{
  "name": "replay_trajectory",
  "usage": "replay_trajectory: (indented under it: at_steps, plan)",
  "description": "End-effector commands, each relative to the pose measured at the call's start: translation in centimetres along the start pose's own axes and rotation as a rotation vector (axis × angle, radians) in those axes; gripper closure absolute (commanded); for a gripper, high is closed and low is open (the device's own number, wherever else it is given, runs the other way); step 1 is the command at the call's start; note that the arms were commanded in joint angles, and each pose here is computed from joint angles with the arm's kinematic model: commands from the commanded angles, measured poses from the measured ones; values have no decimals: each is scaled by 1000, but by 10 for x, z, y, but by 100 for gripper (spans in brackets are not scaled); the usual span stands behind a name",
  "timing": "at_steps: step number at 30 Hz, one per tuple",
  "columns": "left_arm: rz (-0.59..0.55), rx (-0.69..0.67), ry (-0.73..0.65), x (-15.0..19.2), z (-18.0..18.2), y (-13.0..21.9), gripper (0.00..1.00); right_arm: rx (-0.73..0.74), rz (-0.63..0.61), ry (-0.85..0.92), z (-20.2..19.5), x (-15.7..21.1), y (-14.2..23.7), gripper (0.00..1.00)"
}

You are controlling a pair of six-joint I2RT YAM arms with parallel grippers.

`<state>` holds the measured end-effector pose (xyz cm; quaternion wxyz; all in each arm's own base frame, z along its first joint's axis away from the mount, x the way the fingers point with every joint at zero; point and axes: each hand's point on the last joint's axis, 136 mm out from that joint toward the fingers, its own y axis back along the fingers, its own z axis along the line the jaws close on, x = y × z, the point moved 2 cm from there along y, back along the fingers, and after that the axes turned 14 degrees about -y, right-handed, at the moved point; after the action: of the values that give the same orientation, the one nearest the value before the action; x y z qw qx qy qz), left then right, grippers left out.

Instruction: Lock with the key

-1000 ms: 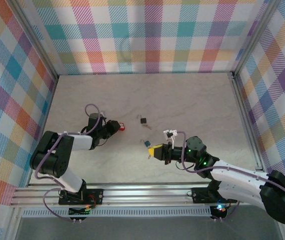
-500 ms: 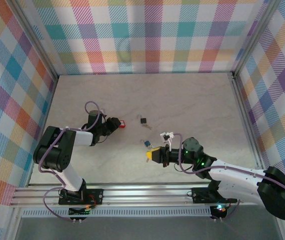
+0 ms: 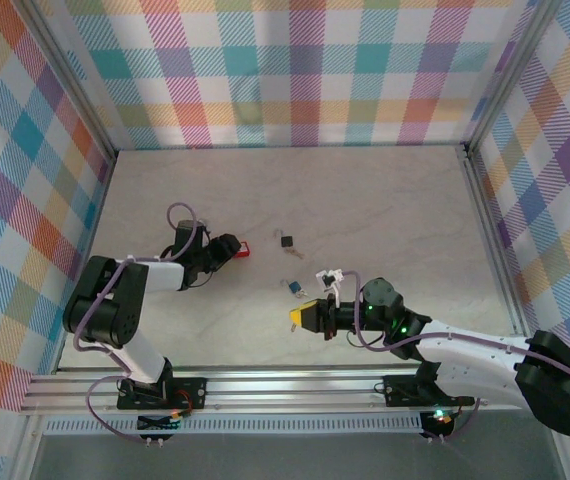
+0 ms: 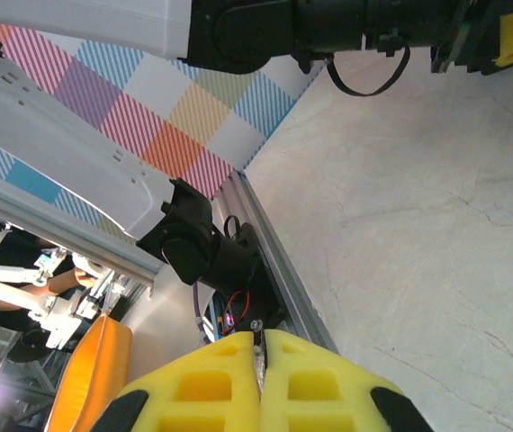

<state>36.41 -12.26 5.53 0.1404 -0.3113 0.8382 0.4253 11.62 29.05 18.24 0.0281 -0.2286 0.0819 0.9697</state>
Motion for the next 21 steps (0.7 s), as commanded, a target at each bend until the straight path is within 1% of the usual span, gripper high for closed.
replay_trajectory:
  at_steps: [1,5,10,18,21]
  plan:
    - [-49,-54,-15,-16,5,10,48,-14,2,42,8,-2,-2,100]
    - [-65,-66,-5,-23,5,10,46,-8,7,42,7,0,-4,100]
    - [-76,-65,20,-32,4,3,46,-4,20,42,6,3,-7,100]
    - [-83,-63,83,-46,13,-13,46,8,45,35,3,8,-14,100]
    - [-97,-62,90,-53,13,-12,46,12,51,40,4,9,-17,100]
